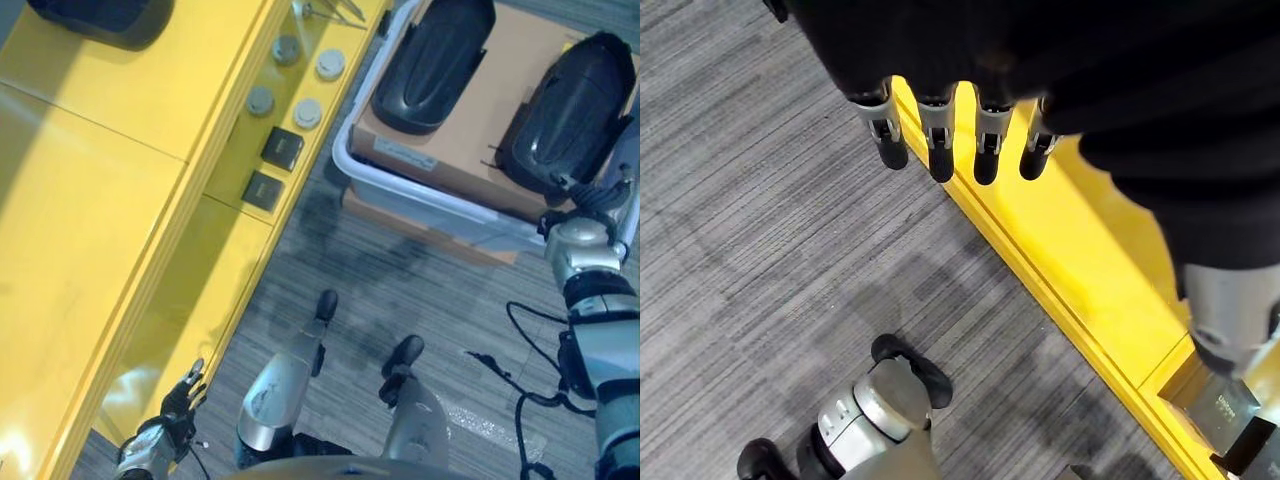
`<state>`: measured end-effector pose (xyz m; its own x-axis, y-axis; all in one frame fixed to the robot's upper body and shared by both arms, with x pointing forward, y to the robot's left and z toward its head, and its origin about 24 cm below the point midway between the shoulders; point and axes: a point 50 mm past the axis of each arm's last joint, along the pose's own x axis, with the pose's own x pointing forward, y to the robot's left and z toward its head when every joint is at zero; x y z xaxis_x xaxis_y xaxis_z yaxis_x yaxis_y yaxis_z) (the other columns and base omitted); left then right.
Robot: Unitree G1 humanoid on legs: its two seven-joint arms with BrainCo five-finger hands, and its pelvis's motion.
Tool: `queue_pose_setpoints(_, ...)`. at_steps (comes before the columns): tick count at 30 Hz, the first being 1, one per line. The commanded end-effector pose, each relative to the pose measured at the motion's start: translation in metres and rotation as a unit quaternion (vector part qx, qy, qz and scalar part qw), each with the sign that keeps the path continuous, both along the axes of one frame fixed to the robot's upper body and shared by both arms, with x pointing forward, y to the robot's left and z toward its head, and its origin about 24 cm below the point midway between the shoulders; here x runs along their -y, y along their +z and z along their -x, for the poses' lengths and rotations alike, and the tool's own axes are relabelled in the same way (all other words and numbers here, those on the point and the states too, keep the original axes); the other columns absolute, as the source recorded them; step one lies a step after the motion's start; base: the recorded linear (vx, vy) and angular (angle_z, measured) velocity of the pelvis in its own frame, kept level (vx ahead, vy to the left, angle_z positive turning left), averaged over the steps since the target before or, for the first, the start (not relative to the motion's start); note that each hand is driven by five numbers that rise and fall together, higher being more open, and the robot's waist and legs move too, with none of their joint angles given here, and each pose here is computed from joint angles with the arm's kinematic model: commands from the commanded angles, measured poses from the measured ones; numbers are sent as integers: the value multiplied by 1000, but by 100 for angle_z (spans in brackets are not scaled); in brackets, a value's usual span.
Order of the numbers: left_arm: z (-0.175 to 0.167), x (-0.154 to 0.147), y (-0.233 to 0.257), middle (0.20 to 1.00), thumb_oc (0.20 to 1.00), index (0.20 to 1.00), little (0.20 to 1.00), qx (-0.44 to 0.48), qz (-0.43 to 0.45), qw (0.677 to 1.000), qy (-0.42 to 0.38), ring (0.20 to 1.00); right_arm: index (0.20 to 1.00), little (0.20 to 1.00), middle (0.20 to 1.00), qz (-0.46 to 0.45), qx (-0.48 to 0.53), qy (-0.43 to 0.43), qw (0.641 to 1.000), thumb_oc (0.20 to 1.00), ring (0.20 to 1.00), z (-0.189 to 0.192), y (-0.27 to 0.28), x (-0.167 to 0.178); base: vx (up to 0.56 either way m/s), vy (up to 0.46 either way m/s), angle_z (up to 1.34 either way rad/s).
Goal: Move parts from the plastic box to the shelf.
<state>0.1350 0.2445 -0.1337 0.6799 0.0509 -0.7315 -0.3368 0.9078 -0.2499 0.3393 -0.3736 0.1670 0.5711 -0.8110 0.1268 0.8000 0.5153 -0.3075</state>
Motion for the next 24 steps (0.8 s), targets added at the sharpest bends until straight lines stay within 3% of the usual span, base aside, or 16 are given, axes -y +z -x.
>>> queue_pose_setpoints(1, 5, -16, 5, 1000, 1000, 1000, 1000, 2, -15, 1000, -3, 1000, 1000, 1000, 1000, 35, 37, 14, 999, 1000, 1000, -1, 32, 4, -43, 13, -4)
queue_pose_setpoints(3, 3, -14, 5, 1000, 1000, 1000, 1000, 5, -15, 1000, -6, 1000, 1000, 1000, 1000, 27, 39, 19, 999, 1000, 1000, -2, 30, 2, -24, -3, -7)
queue_pose_setpoints(4, 2, -14, 6, 1000, 1000, 1000, 1000, 9, -13, 1000, -6, 1000, 721, 721, 721, 19, 43, 22, 999, 721, 721, -3, 30, 1, -47, -1, -6)
queue_pose_setpoints(5, 0, -13, 7, 1000, 1000, 1000, 1000, 13, -11, 1000, -4, 1000, 206, 206, 206, 12, 47, 25, 999, 206, 206, -4, 30, 1, -44, 0, -3)
queue_pose_setpoints(24, -21, -1, 25, 1000, 1000, 1000, 1000, 104, 29, 993, -41, 1000, 200, 200, 200, 0, 18, 91, 996, 200, 200, -7, -2, -20, -10, -1, -2)
